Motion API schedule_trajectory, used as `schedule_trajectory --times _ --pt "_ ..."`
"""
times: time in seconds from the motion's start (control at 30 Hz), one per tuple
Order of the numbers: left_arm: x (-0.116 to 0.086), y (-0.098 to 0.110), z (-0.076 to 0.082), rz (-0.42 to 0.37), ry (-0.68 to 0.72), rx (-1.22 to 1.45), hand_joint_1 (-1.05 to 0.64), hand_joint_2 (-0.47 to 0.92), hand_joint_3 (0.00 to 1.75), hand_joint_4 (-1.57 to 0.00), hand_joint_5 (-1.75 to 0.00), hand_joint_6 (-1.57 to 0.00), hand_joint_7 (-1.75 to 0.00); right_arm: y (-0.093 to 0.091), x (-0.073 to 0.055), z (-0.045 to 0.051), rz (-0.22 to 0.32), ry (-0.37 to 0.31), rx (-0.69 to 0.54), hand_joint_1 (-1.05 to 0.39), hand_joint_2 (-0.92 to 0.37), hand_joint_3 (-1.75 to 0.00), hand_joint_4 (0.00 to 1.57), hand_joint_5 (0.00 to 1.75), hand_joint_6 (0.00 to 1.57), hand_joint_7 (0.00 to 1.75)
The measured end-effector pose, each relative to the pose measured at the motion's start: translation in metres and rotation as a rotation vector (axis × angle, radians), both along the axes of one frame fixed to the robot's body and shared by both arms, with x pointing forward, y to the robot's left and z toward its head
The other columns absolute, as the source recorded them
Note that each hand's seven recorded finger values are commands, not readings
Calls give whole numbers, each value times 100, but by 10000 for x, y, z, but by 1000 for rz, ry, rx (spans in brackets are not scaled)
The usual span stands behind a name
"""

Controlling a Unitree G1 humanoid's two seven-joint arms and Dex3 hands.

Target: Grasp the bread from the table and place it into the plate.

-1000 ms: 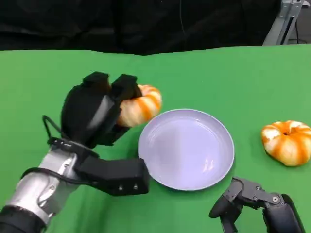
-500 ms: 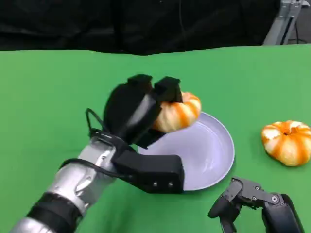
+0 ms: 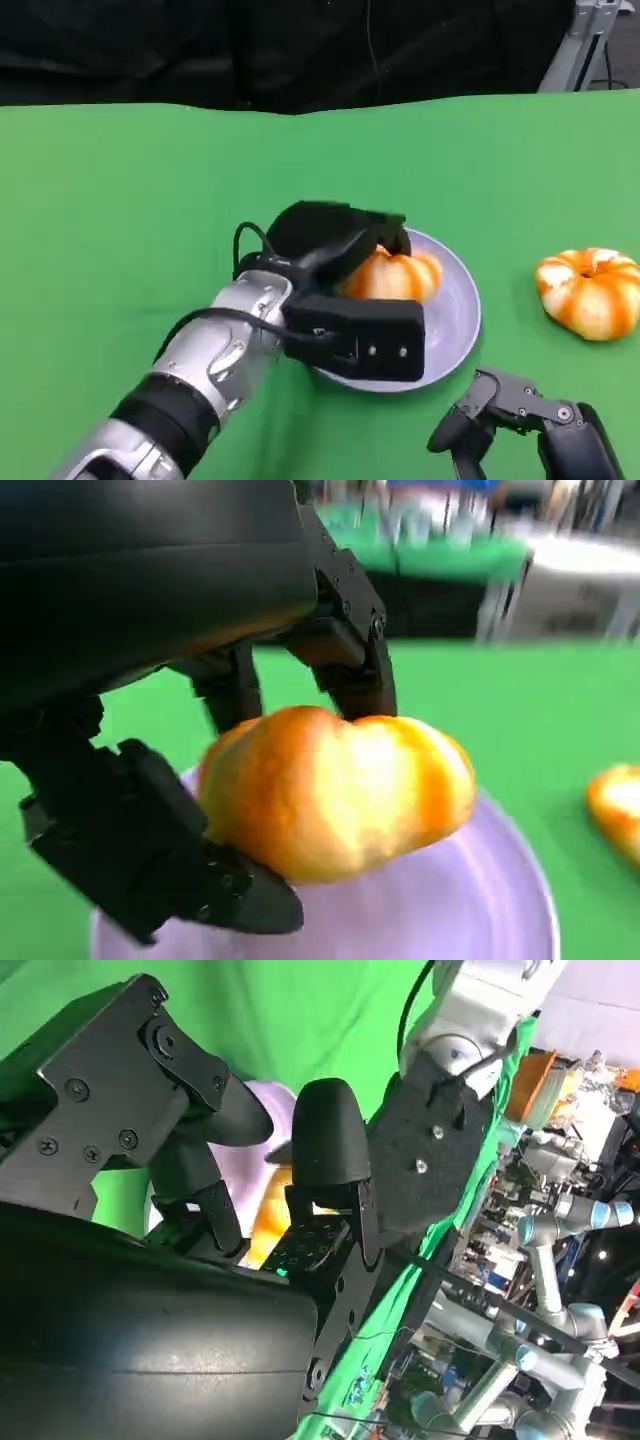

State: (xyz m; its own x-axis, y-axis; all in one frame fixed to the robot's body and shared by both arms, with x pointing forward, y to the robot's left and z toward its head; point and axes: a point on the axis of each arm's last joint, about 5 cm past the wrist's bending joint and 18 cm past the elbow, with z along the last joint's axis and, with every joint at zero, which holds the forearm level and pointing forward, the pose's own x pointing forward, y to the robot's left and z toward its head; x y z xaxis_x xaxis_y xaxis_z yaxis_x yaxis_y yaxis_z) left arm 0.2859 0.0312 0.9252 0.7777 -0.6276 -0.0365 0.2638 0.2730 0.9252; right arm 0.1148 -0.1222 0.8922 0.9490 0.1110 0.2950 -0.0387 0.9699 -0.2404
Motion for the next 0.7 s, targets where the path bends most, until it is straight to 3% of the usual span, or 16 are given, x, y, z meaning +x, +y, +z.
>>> schedule_trajectory --times 0.07,0.13,0.2,0.37,0.5,0.7 --pt "5 5 38 -17 35 40 -72 92 28 -7 -38 -23 0 4 0 0 1 0 -1 0 -26 -141 82 162 86 127" --pt "9 14 67 -21 50 60 -88 92 38 -1 -16 -10 0 4 1 1 1 -1 -2 1 -26 -142 82 161 86 128" --pt "12 25 100 -33 73 93 -95 92 43 0 -6 -4 -1 4 3 2 1 -2 -3 2 -25 -142 83 161 86 127" --pt "13 67 177 -61 96 147 -100 92 46 0 -1 -3 -1 1 6 2 2 -3 -3 1 -26 -141 83 160 85 127" --pt "2 139 234 -66 78 135 -96 92 45 -3 -3 -6 -2 -4 6 3 2 -6 -5 1 -26 -141 83 159 86 127" --pt "-119 389 316 -68 98 9 -72 92 34 -11 -8 -15 -5 -3 -3 -1 -1 -1 5 0 -28 -138 81 160 85 128"
